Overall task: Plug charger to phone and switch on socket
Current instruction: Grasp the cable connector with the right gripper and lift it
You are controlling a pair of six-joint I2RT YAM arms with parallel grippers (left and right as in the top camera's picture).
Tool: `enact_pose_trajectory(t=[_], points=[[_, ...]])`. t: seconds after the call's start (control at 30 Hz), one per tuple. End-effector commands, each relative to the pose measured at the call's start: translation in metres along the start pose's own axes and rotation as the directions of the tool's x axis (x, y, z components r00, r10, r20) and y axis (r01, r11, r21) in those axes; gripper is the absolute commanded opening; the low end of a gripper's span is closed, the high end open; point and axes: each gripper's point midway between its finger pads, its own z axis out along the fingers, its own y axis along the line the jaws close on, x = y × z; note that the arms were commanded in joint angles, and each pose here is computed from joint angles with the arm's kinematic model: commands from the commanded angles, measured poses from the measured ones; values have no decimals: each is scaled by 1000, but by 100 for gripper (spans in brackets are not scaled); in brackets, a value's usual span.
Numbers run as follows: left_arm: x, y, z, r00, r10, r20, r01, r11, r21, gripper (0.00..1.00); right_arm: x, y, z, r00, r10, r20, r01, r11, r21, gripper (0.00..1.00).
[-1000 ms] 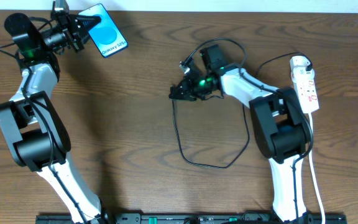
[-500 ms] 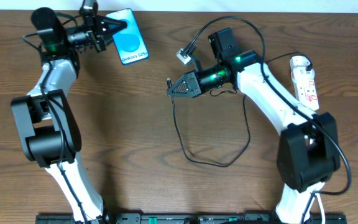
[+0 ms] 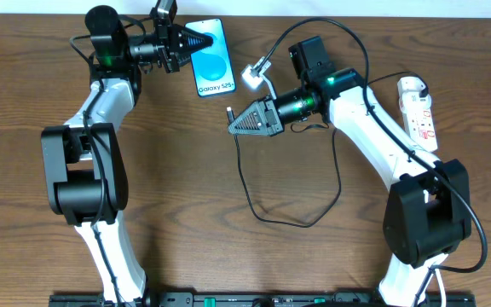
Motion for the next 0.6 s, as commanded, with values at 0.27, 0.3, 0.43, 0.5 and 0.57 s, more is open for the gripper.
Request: enact_pose_trajectory(t=[0.27,0.3,0.43,0.5,0.57], points=[[4,-20,0,997,80,-7,-79,997,5,7,-9,1,-14,998,-34,48,39,994,-101,1],[4,-20,2,997,79,-7,-79,997,5,7,-9,-2,-12,998,-31,48,36,993,-109,1],[8,-21,10,995,99,-24,-99,995,9,8,-10,0,-12,998,-33,50,39,991,-130,1],[7,-21,13,995,102,-18,-102,995,9,7,-9,0,-12,998,-32,50,39,991,-130,1],[4,-21,13,995,102,-2,-102,995,8,7,-9,0,-12,998,-32,50,38,991,-129,1]])
